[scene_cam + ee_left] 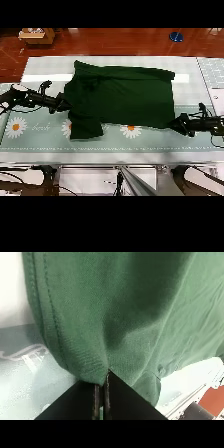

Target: Fold the shirts.

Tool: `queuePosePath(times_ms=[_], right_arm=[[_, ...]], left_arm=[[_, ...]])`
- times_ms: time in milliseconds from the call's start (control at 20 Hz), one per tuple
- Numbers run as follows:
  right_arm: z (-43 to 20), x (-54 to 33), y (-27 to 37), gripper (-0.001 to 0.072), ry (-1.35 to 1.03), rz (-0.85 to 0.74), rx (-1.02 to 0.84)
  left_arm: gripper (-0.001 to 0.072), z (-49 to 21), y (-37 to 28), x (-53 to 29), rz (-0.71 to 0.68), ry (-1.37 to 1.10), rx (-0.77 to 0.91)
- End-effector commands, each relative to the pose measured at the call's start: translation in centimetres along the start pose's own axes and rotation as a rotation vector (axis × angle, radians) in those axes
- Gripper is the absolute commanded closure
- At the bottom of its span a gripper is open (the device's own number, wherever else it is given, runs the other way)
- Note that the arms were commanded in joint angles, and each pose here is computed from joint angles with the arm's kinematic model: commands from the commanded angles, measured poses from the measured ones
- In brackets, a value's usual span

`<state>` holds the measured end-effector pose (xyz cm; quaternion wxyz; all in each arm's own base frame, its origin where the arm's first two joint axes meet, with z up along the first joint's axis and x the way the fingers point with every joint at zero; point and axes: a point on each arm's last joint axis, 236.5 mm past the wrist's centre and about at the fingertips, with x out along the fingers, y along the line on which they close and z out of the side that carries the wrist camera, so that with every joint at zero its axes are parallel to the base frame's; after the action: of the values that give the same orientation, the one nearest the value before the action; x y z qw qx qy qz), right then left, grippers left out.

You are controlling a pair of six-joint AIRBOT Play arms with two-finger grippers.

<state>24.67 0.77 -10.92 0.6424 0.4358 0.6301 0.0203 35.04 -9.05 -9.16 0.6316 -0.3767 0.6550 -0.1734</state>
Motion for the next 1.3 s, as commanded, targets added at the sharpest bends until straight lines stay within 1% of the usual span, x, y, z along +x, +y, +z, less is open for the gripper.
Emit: queuePosePath(times_ms=[0, 50, 150, 250, 350, 450, 550, 650, 700, 800, 850, 950, 1100, 1200, 1250], right_arm=[[1.4, 1.9, 2.3, 0.0631, -0.073, 0.002, -0.018], [1.7, 1.7, 3.2, 0.0692, -0.077, 0.027, -0.029], [1.9, 0.1, 6.4, 0.0693, -0.071, 0.110, -0.132], [2.7, -3.7, 10.5, 0.0693, -0.121, 0.161, -0.257], [3.3, -10.0, 17.3, 0.0693, -0.256, 0.255, -0.420], [2.8, -18.1, 24.7, 0.0693, -0.470, 0.350, -0.599], [0.3, -27.4, 31.0, 0.0693, -0.736, 0.363, -0.804], [-3.9, -36.3, 35.5, 0.0693, -1.012, 0.328, -0.955], [-6.3, -40.4, 37.0, 0.0693, -1.146, 0.300, -0.996], [-10.5, -46.5, 38.2, 0.0694, -1.340, 0.236, -1.016], [-12.2, -48.4, 38.2, 0.0694, -1.401, 0.207, -1.008], [-15.3, -50.8, 37.8, 0.0694, -1.468, 0.146, -0.997], [-17.8, -51.5, 36.1, 0.0694, -1.481, 0.048, -0.972], [-18.6, -50.7, 34.2, 0.0694, -1.450, -0.015, -0.933], [-18.8, -49.9, 33.1, 0.0694, -1.418, -0.058, -0.917]], left_arm=[[0.0678, 0.0, -0.1, -0.1, -0.002, 0.000, 0.003], [0.0678, 0.0, -0.3, -0.3, -0.002, -0.005, 0.013], [0.0679, 0.5, -1.4, -1.4, -0.003, -0.040, 0.068], [0.0680, 1.8, -4.9, -4.3, -0.024, -0.135, 0.186], [0.0680, 3.3, -11.8, -9.7, -0.094, -0.307, 0.350], [0.0680, 2.7, -21.1, -17.3, -0.197, -0.529, 0.537], [0.0679, -1.3, -30.2, -26.3, -0.260, -0.779, 0.754], [0.0680, -7.7, -36.8, -34.1, -0.264, -1.028, 0.963], [0.0680, -11.8, -39.5, -37.8, -0.267, -1.162, 1.059], [0.0680, -19.4, -42.5, -42.7, -0.263, -1.367, 1.184], [0.0680, -22.4, -43.0, -43.9, -0.269, -1.422, 1.203], [0.0680, -27.1, -42.7, -44.7, -0.277, -1.471, 1.187], [0.0680, -31.5, -40.8, -45.2, -0.181, -1.553, 1.173], [0.0681, -33.2, -39.1, -45.8, -0.129, -1.602, 1.107], [0.0681, -33.5, -38.0, -45.3, -0.096, -1.585, 1.071]])
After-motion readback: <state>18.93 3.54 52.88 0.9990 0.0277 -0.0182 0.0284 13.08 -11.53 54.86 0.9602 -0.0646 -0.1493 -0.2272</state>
